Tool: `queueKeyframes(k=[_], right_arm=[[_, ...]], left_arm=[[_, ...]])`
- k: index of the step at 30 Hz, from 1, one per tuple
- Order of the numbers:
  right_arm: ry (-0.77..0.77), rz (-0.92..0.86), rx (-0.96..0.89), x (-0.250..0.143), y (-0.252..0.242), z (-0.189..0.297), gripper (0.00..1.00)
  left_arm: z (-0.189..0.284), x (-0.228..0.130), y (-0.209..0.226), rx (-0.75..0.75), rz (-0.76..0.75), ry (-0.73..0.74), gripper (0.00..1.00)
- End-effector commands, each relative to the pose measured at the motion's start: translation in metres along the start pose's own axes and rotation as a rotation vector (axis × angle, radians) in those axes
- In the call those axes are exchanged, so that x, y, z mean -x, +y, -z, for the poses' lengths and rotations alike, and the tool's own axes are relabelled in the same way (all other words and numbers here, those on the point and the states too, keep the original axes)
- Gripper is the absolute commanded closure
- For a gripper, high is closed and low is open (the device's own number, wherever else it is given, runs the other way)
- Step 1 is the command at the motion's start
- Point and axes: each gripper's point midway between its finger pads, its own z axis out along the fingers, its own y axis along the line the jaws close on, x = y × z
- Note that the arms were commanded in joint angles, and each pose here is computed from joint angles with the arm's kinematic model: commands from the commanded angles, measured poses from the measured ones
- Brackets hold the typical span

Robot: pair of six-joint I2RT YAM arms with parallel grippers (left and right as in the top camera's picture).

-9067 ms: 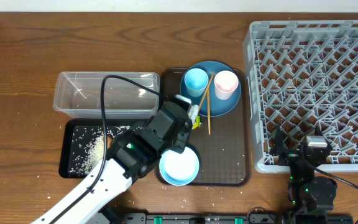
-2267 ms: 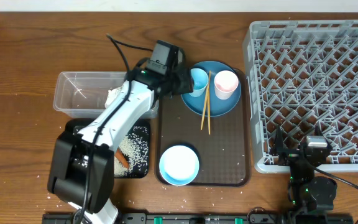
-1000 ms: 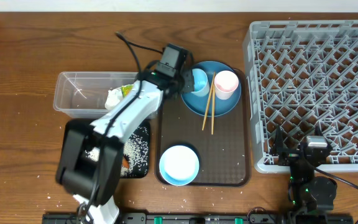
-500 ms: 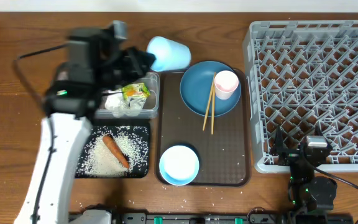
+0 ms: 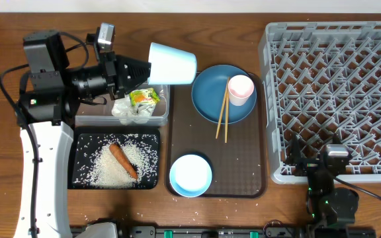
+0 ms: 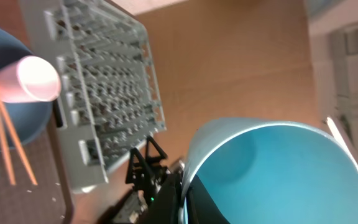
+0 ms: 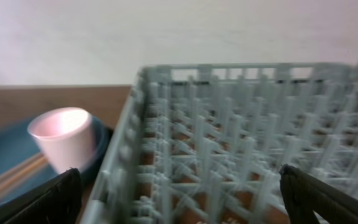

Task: Sort waste into correct bins and load items into the dishwasher rack
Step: 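Lift the light-blue cup and tip it over the clear bin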

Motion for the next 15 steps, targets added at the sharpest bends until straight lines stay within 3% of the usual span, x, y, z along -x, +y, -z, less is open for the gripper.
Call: queueKeyframes(k=[1, 8, 15], right_arm=[[0.001, -0.206, 0.238, 0.007, 0.042, 0.005, 0.01], [0.059, -0.488, 0.724, 0.07, 0.117, 0.056, 0.01], [0.209, -0.556, 1.005, 0.148, 0.158, 0.098, 0.01]], left_arm=[[0.002, -0.01, -0.017, -0.084, -0.003, 0.07, 0.94], [0.002, -0.01, -0.018, -0.085, -0.003, 0.071, 0.94], [-0.005, -0.017, -0.02, -0.095, -0.001, 0.103, 0.94]])
